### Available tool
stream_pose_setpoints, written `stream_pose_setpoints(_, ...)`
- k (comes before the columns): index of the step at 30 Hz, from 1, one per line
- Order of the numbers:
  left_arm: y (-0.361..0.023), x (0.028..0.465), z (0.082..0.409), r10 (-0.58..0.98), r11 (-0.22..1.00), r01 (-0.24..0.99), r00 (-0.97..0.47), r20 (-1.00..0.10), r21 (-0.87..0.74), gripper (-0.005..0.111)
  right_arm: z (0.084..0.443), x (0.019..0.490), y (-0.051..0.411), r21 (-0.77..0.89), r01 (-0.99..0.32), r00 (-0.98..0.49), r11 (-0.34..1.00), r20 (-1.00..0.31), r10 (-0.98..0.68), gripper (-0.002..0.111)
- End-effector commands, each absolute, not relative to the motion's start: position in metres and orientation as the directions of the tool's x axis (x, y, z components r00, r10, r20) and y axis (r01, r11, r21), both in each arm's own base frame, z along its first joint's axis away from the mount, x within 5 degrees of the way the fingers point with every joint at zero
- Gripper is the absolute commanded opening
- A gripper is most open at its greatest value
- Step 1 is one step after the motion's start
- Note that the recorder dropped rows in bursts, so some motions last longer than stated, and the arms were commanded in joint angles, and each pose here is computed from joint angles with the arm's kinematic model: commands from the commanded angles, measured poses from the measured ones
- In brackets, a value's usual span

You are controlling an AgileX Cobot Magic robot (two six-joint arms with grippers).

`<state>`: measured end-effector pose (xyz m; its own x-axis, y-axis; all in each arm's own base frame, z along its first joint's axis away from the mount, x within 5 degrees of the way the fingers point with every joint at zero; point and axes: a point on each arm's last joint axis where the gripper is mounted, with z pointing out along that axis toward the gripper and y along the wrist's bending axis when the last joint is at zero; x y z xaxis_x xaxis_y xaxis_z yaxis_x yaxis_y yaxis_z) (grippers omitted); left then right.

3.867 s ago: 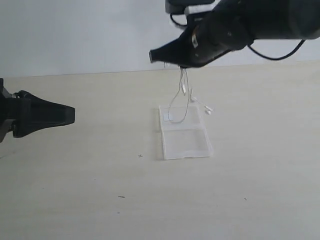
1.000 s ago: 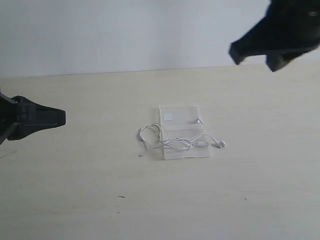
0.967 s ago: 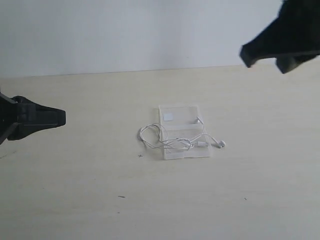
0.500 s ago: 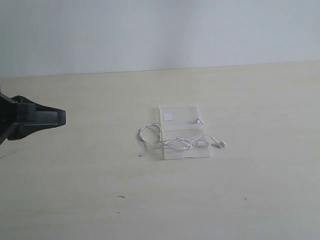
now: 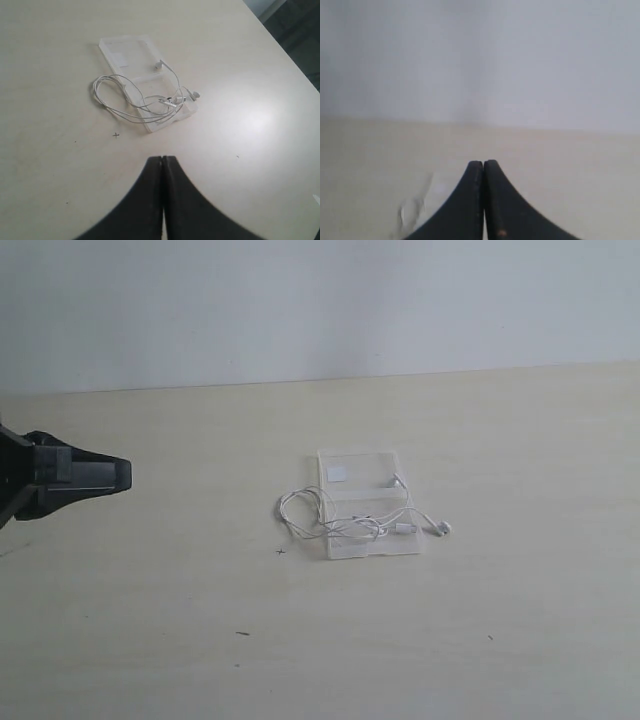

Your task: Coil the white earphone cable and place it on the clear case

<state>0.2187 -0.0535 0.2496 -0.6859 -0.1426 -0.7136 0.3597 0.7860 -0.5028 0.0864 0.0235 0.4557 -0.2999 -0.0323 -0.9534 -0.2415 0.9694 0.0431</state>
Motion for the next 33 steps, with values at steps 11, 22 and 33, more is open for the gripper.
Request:
stream_pose_setpoints(11,-0.053,0.218,0.248,-0.147,0.788,0.354,-0.687,-0.712,-0.504,0.0,0.292,0.058,0.007,0.185,-0.129,-0.055,0.974,-0.982,0.179,0.0)
stream_pose_setpoints(22,-0.053,0.218,0.248,-0.146,0.788,0.355,-0.686,-0.713,-0.503,0.0,0.226,0.069,0.012,0.134,-0.168,-0.04,0.977,-0.991,0.129,0.0)
stream_pose_setpoints(33,-0.053,0.218,0.248,-0.146,0.788,0.355,-0.686,-0.713,-0.503,0.0,0.21,0.056,0.009,0.102,-0.174,0.038,0.979,-0.993,0.11,0.0)
